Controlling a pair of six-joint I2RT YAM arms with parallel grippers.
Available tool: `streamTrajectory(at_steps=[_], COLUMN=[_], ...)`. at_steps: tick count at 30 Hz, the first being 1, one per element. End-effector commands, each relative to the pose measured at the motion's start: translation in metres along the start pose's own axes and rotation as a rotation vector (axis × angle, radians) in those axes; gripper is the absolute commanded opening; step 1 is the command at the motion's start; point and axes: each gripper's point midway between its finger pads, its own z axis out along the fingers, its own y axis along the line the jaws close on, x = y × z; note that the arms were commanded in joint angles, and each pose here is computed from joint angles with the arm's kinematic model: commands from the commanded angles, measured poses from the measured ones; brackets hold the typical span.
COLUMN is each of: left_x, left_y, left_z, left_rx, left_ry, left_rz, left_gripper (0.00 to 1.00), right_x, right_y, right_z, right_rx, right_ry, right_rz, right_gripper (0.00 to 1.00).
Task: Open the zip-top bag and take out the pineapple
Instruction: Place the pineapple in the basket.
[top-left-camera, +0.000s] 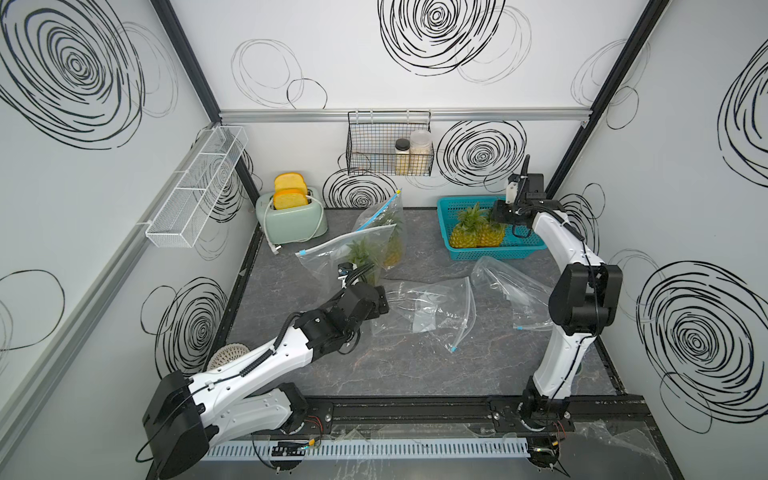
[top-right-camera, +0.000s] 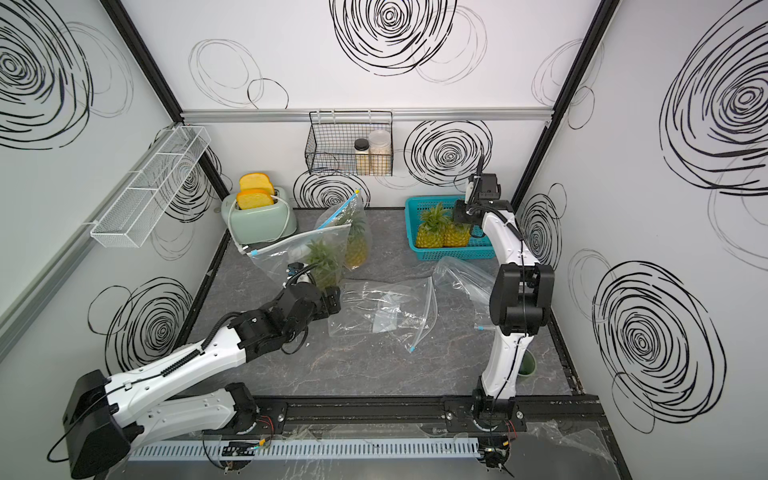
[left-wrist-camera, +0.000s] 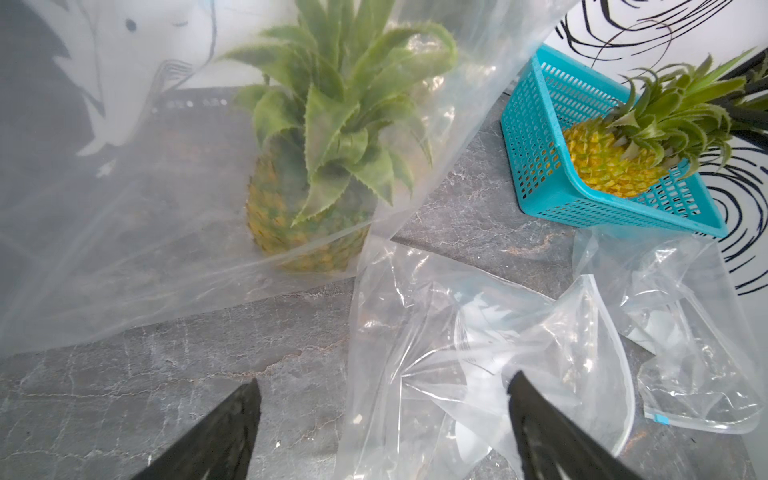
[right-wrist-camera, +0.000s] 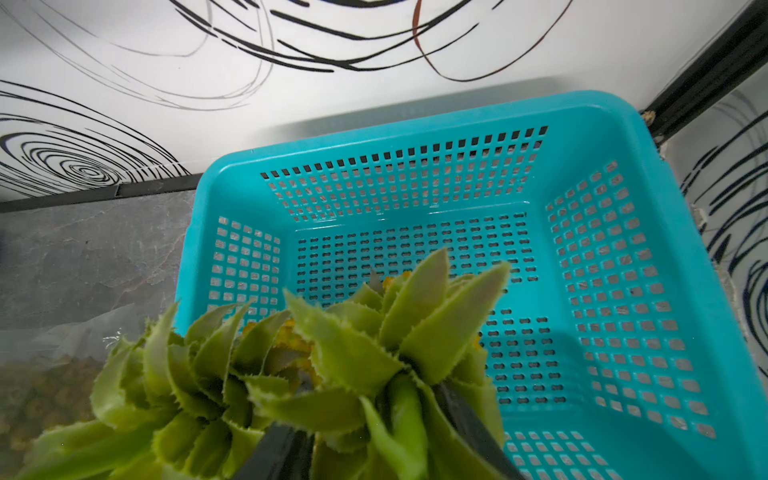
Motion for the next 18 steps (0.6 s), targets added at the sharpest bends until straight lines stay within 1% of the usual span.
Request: streamTrajectory(at_steps=[1,7,9,12,15,18], left_x=[-0.009,-0.023,-0.031,-0.054,-0.082,-0.108], left_y=[0.0,0.001,0.002,-0.003,-0.011,-0.019], left_z=[-0.005,-0.013,-0.016,-0.026,-0.037,-0.043], left_rx=[0.011,0.006,0.004,0.03,0.072,0.112], left_ry=[-0.033,-0.079,-0.099,-0.145,-0.183,-0.178], left_rz=[-0.002,0.018,0.03,0.064,0.126,0.193], left_gripper=[0.96,0.96,0.96,0.96,0.96,0.96], right_x=[-0.037,-0.049,-0.049,-0.049,-0.036,-0.005], right_y=[0.011,0.019,0.022,0.033,0.058,0.091], right_z=[-0.037,-0.072,-0.09,-0.123,-0.154,-0.171], right_rx=[-0.023,-0.033,-0.034,-0.054,-0.125,-0.202], right_ry=[-0.121,-0.186,-0.216,-0.27,-0.274,-0.223], right_rz=[-0.018,-0.029,-0.034,-0.048,-0.079,-0.129], right_gripper=[0.51,0.54,0.54,0.56,0.6,0.61])
